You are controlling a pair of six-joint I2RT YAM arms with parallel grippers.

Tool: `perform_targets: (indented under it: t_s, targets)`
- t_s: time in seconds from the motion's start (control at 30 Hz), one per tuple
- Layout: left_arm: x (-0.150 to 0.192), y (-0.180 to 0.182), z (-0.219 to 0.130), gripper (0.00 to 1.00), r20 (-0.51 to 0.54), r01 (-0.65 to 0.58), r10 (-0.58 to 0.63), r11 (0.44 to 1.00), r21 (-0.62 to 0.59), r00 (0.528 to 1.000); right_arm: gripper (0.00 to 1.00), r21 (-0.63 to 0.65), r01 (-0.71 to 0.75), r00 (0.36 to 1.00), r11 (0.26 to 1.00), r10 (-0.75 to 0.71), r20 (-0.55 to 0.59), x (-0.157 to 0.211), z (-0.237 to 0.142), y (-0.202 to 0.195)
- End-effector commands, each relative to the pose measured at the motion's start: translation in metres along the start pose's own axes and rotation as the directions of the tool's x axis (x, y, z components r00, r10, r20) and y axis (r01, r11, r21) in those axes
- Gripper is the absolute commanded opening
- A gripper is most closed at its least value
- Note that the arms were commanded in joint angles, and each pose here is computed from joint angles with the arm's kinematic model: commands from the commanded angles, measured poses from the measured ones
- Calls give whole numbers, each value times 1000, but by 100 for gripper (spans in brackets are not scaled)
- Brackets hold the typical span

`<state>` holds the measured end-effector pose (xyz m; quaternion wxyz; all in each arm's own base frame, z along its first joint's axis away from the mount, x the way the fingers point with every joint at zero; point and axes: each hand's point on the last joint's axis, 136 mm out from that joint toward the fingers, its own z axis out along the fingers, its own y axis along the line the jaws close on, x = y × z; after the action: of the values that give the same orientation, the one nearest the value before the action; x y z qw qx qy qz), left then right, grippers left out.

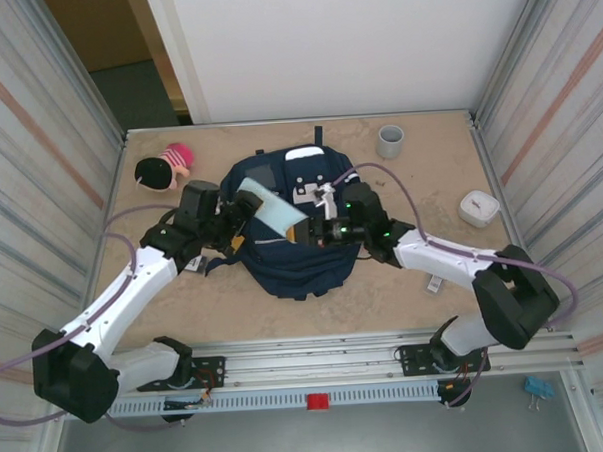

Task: Pack books, pencil case, and school supplies into a backpack

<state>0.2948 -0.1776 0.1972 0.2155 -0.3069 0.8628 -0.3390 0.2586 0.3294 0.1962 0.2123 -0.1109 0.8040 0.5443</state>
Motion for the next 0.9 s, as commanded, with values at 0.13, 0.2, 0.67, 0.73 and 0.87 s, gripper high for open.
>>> perform_targets:
  t_s: [0.13,0.2,0.67,0.73,0.87]
  targets:
    - [-28,9,-11,97,129,-491,553,807,-328,823,28,23,-57,991,998,54,122,-27,-65,-10]
    - [-28,2,-2,96,109,-603,669,719,-346,735,28,39,-78,988,996,72,134,-30,-80,-14]
    - [45,-30,48,88,-4,-997,1000,24,74,24,28,106,-239,958,965,217,185,-50,-156,-38]
    - [62,-22,51,87,-18,-987,998,-57,150,-60,28,112,-261,949,959,234,212,-54,-166,-41]
    - [86,-10,64,90,-19,-959,981,-185,216,-194,28,119,-280,935,953,242,259,-61,-185,-43]
